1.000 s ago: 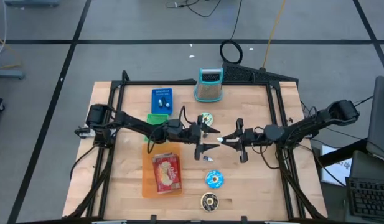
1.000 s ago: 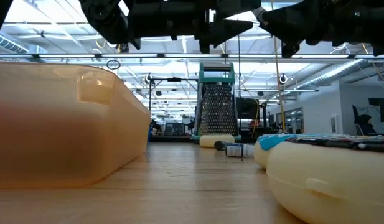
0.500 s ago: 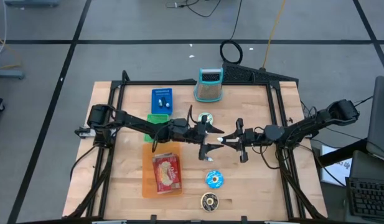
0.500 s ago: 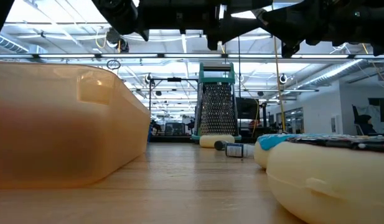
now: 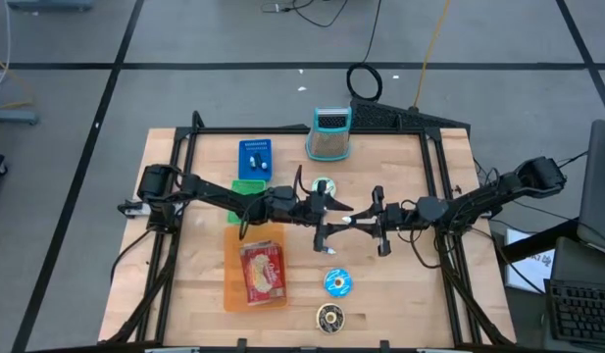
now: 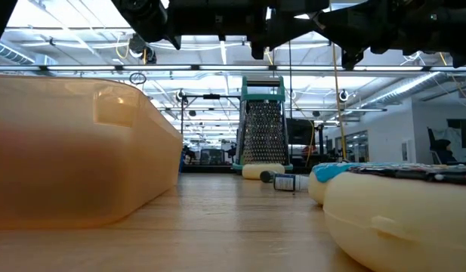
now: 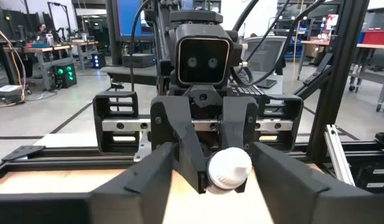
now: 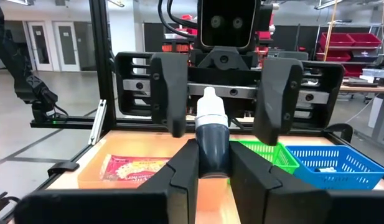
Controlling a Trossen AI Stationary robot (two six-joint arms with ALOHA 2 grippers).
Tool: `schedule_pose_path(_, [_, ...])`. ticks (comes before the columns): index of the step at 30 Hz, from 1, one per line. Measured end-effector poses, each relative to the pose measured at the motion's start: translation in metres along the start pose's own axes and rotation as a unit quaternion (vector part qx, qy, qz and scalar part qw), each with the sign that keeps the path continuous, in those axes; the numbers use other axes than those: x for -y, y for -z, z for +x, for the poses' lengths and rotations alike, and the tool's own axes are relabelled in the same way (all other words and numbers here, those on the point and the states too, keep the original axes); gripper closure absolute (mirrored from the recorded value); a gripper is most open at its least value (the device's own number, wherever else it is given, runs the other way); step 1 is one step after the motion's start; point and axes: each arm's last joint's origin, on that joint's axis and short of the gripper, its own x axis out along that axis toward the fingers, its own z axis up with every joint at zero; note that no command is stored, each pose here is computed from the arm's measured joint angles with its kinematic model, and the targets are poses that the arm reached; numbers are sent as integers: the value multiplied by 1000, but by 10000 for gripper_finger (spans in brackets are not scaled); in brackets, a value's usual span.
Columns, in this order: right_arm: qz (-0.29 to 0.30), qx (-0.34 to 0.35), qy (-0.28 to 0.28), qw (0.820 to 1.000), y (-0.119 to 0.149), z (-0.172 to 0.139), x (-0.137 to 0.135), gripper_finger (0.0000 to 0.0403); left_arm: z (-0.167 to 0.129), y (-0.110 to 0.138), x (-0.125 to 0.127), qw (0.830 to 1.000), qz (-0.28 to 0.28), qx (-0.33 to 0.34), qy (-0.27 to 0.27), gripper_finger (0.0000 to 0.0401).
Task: Pick & Place Food Item
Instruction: Put the bottom black food coloring bottle into the blue bin
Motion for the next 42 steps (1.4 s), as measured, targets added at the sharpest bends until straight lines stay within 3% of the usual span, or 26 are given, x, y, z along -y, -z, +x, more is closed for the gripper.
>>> schedule_pose_path(6, [-2, 0, 1, 1000, 0, 0, 0, 342, 0, 0, 0, 1000, 1, 0, 2, 272])
schedule_pose_path(11, [-1, 0, 3, 1000, 0, 0, 0, 341, 0, 0, -1, 1000, 2, -1, 3, 316])
schedule_pose_path(19, [5, 0, 3, 1000, -1, 0, 0, 321, -4, -9, -4, 1000, 1, 1, -1, 330])
schedule_pose_path(24, [2, -19, -3, 1000, 4, 0, -1, 300, -12, -31, -5, 1000, 16, 20, -8, 327])
schedule_pose_path(29, [12, -21, -1, 1000, 4, 0, 0, 283, -27, -44, -8, 996, 38, -44, -73, 331])
schedule_pose_path(34, [27, -21, -1, 999, 4, 0, 0, 275, -53, -60, -21, 980, 43, -96, -167, 328])
schedule_pose_path(37, [25, -28, -1, 999, 6, 0, 0, 277, -74, -49, -34, 970, 25, -116, -210, 332])
schedule_pose_path(42, [23, -42, 0, 999, 8, -1, 0, 279, -120, -26, -57, 952, -15, -97, -290, 328])
